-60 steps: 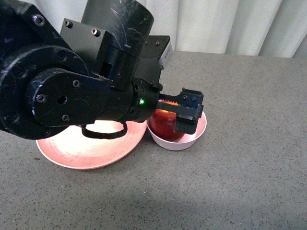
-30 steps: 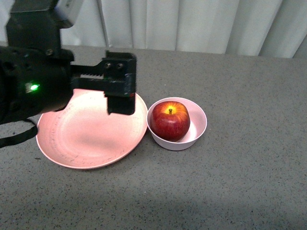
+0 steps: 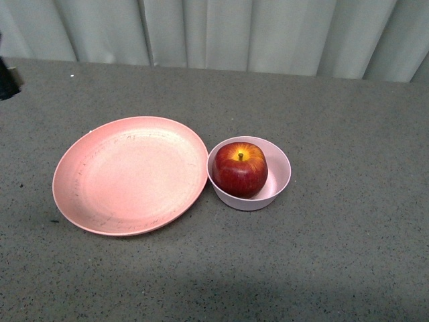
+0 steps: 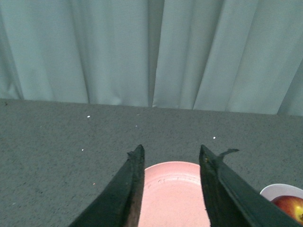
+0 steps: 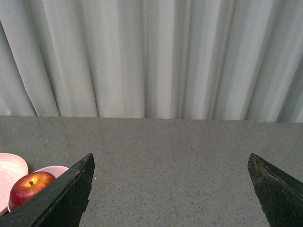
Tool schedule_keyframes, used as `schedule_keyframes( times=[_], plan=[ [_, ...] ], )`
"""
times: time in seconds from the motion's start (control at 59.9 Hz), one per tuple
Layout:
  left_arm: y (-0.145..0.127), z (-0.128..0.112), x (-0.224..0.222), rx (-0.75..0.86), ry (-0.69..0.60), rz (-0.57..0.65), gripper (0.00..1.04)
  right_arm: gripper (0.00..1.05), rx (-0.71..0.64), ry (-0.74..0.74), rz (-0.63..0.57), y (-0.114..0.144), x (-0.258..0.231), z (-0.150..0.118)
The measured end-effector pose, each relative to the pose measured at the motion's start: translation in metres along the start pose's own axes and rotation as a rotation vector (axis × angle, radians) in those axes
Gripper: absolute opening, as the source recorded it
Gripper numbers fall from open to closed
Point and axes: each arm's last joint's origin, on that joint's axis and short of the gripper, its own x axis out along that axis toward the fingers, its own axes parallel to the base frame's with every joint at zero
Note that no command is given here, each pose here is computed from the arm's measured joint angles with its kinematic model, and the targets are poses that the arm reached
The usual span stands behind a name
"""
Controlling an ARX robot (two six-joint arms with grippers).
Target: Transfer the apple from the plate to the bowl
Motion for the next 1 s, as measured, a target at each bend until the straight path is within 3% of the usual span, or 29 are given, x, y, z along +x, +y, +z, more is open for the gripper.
schedule_keyframes(
  times=[0.167,0.751,1.001],
  plan=[
    [0.016,0.005,-0.017,0.007,0.023,0.009,0.03,0.95,0.0,0.0,0.0,0.0,0.0,0.0],
    [0.05,0.017,-0.063,0.007,-0.01,0.008,0.04,0.95,0.0,0.0,0.0,0.0,0.0,0.0],
    [0.051,0.023,-0.076,0.007,-0.027,0.012,0.04,0.95,0.0,0.0,0.0,0.0,0.0,0.0]
  ],
)
